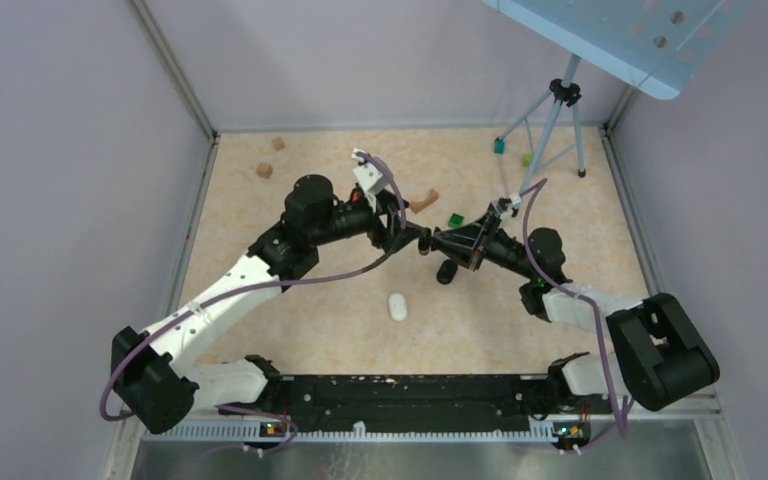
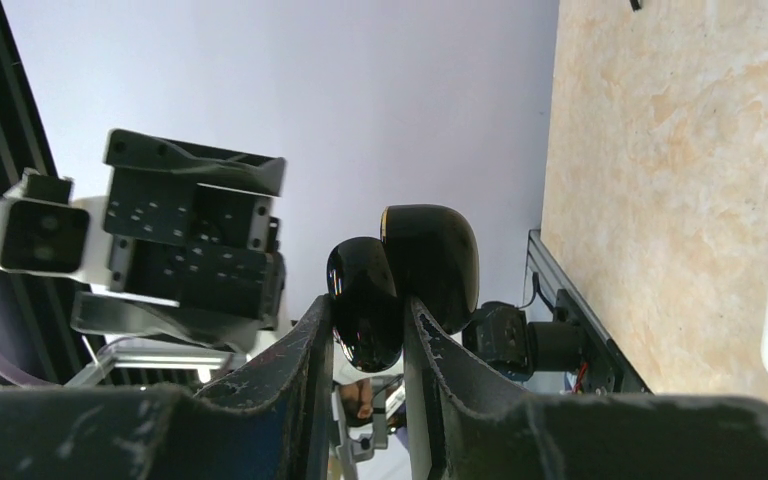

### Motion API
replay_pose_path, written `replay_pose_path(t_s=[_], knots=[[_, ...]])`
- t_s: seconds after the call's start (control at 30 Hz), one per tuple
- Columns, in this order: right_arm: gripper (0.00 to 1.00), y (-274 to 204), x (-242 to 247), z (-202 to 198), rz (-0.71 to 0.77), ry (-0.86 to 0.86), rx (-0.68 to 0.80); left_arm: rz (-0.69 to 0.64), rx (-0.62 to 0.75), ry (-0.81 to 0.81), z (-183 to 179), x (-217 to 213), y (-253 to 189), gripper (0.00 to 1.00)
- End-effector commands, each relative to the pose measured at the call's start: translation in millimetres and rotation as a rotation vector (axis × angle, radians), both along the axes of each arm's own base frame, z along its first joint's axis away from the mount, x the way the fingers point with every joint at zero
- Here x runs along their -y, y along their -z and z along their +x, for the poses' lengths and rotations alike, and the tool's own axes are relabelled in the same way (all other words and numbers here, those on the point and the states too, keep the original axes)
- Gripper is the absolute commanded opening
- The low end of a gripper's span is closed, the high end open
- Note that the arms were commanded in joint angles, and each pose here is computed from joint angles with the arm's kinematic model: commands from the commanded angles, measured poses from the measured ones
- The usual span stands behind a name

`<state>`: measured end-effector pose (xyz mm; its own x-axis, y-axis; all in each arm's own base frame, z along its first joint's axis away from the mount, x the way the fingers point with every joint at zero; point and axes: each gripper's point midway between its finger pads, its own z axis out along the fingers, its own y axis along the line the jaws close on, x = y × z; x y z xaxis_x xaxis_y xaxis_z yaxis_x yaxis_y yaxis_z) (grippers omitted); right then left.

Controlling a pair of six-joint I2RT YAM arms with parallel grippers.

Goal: Insert the wireless bluetooth earbuds into the charging case
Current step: Pick up the right earbud from the right side groove of the charging case.

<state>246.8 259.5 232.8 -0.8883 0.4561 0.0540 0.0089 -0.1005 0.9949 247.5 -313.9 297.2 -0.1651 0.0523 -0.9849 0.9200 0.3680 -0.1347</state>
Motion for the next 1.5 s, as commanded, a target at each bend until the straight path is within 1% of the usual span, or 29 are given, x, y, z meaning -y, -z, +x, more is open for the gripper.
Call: replay_pose_path(t_s=[0.0,0.13,0.2,0.27,0.43,0.47,0.53,0.6,0.8,0.97,1.1,1.3,1.47], knots=[[0.0,-16,0,2,-0.01,0.032,0.074,-0.029,-0.116,-0.143,17,-5,-28,0.75],[0.0,-18,0,4,-0.023,0.042,0.08,-0.064,-0.267,-0.276,27,-12,-24,0.7],[0.0,-17,0,5,-0.03,0.043,0.078,-0.083,-0.331,-0.278,24,-9,-23,0.68],[0.0,-17,0,6,-0.033,0.046,0.078,-0.083,-0.363,-0.271,20,-4,-21,0.67],[0.0,-19,-1,8,-0.035,0.05,0.083,-0.029,-0.368,-0.361,19,-1,-5,0.72],[0.0,-19,-1,8,-0.037,0.049,0.084,-0.027,-0.368,-0.366,18,-1,-4,0.73],[0.0,-19,-1,8,-0.042,0.052,0.086,-0.02,-0.368,-0.373,17,1,0,0.78],[0.0,-19,-1,8,-0.044,0.053,0.085,-0.007,-0.372,-0.368,15,4,5,0.8],[0.0,-18,0,8,-0.047,0.055,0.084,0.034,-0.413,-0.356,9,15,23,0.79],[0.0,-19,0,7,-0.046,0.054,0.087,0.028,-0.432,-0.355,10,20,33,0.72],[0.0,-19,0,7,-0.046,0.053,0.087,0.018,-0.436,-0.357,11,21,34,0.69],[0.0,-17,0,6,-0.044,0.055,0.086,0.013,-0.421,-0.386,14,17,32,0.69],[0.0,-15,0,5,-0.052,0.051,0.089,0.006,-0.388,-0.432,18,6,23,0.73]])
